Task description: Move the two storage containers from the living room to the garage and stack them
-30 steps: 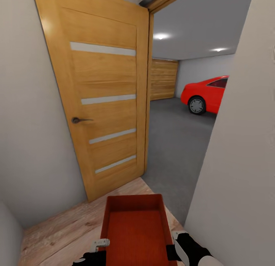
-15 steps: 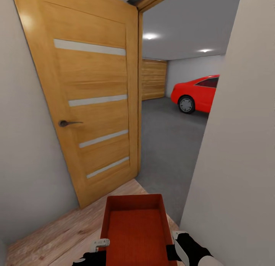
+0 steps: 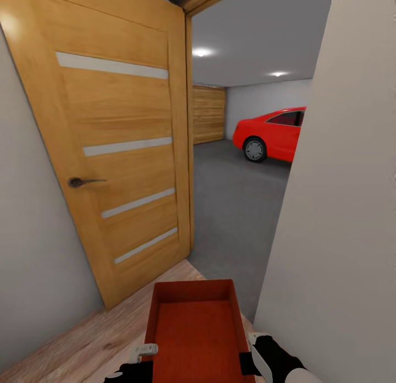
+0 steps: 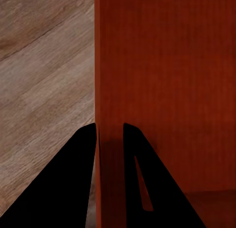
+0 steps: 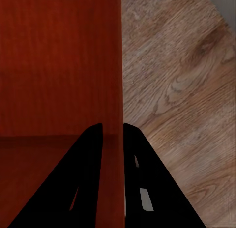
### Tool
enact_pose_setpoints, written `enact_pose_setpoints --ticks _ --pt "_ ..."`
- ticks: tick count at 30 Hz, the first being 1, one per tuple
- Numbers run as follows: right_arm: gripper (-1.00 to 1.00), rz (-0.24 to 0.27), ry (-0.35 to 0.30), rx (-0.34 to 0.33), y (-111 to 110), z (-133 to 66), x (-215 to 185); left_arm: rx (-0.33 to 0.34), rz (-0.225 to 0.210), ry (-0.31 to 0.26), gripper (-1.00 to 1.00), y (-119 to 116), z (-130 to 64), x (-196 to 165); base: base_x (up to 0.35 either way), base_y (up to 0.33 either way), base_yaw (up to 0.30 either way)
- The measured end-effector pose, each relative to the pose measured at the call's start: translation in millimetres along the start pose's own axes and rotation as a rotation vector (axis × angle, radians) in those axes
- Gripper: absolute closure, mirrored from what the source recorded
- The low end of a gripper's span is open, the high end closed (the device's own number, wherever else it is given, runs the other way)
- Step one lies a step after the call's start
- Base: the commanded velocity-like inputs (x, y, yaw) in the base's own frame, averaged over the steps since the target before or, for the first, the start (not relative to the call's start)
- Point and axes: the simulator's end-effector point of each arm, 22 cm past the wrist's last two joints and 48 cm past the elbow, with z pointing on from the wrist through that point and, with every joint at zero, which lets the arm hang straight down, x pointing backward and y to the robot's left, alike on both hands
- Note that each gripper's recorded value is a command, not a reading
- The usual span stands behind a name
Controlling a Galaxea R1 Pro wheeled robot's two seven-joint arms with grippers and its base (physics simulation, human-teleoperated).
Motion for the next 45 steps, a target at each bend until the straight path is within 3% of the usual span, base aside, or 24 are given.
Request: enact_pose_setpoints --ticks 27,45 --pt "1.0 0.001 0.0 0.0 -0.4 0.0 0.1 0.0 0.0 0.0 1.0 -0.4 0.0 0.0 0.08 0.061 -0.038" --pt "1.0 0.001 0.0 0.0 -0.7 0.0 0.2 -0.001 0.0 0.0 1.0 -0.7 -0.1 0.0 0.112 0.112 -0.151"
